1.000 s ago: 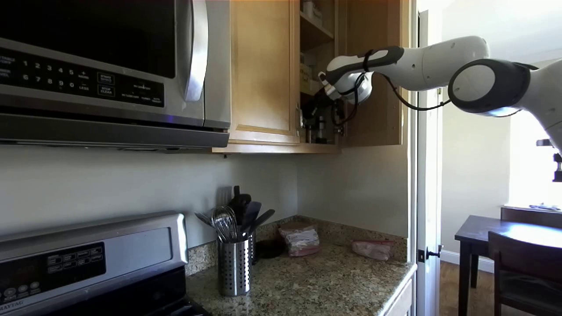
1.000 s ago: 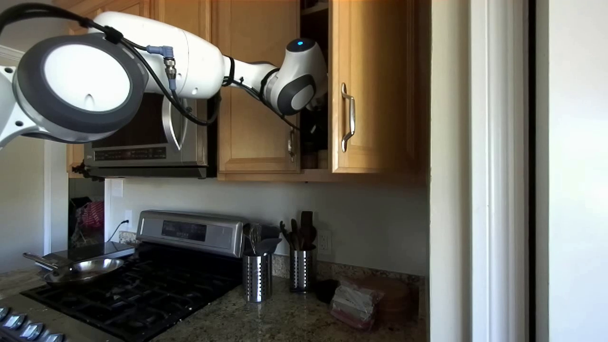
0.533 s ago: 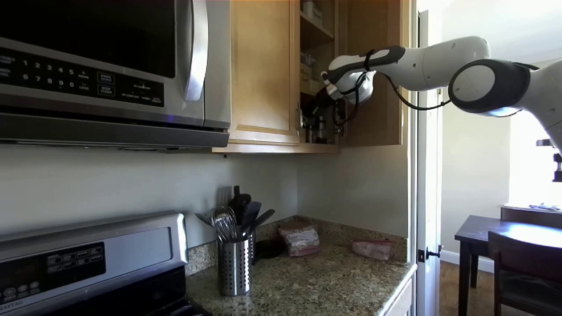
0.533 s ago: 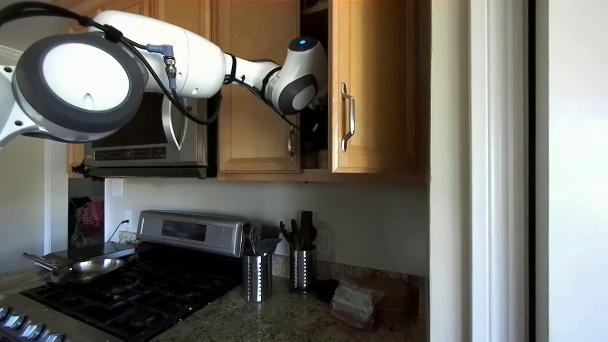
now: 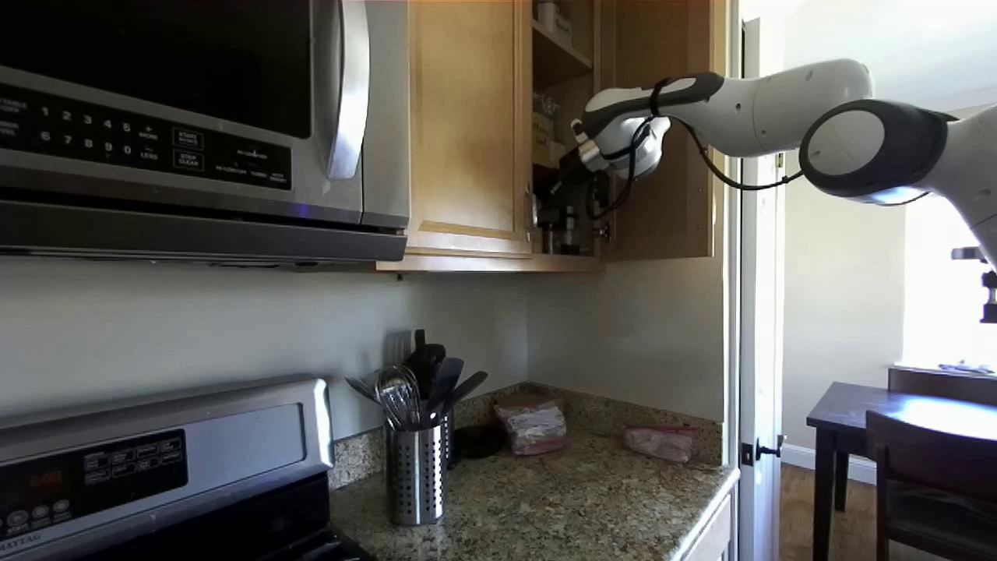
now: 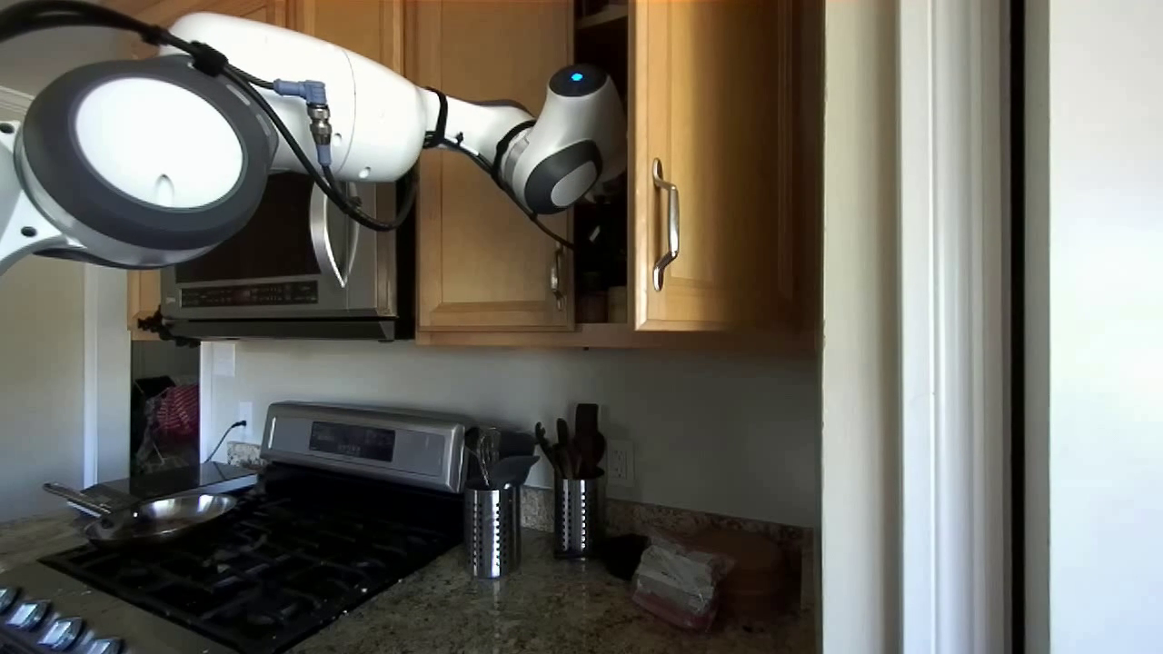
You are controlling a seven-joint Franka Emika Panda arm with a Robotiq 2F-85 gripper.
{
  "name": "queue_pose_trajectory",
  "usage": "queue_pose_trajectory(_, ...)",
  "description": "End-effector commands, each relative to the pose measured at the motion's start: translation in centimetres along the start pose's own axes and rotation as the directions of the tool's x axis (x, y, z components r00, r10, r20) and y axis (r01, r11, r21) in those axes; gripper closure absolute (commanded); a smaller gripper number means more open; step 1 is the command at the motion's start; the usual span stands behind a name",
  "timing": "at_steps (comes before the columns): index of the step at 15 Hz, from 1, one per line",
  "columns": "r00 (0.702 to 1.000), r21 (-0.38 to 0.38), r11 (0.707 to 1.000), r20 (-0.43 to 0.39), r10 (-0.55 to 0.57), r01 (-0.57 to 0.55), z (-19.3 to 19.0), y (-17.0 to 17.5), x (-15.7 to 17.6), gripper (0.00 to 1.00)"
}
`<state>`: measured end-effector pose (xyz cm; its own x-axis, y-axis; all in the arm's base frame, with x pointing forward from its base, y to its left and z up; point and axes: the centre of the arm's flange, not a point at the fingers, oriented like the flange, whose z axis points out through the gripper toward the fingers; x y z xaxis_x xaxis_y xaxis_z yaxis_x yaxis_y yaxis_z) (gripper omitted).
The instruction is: Open the cupboard, take an object from it and place it on the counter then close the cupboard
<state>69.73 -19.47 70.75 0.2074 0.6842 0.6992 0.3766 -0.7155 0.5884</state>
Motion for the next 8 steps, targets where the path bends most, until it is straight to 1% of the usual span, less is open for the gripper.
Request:
queue_pose_trajectory(1, 0.998, -0.054, 0.997, -0.026, 0.049, -0.051, -2.4, 0.6, -0.4, 0.93)
queue_pose_trajectory(5, 0.993, -0.109, 0.988, -0.04, 0.107, -0.111, -4.3, 2.0, -1.0, 0.93)
queue_pose_trajectory(8, 0.987, -0.13, 0.979, -0.059, 0.148, -0.155, -5.2, 2.6, -1.4, 0.92)
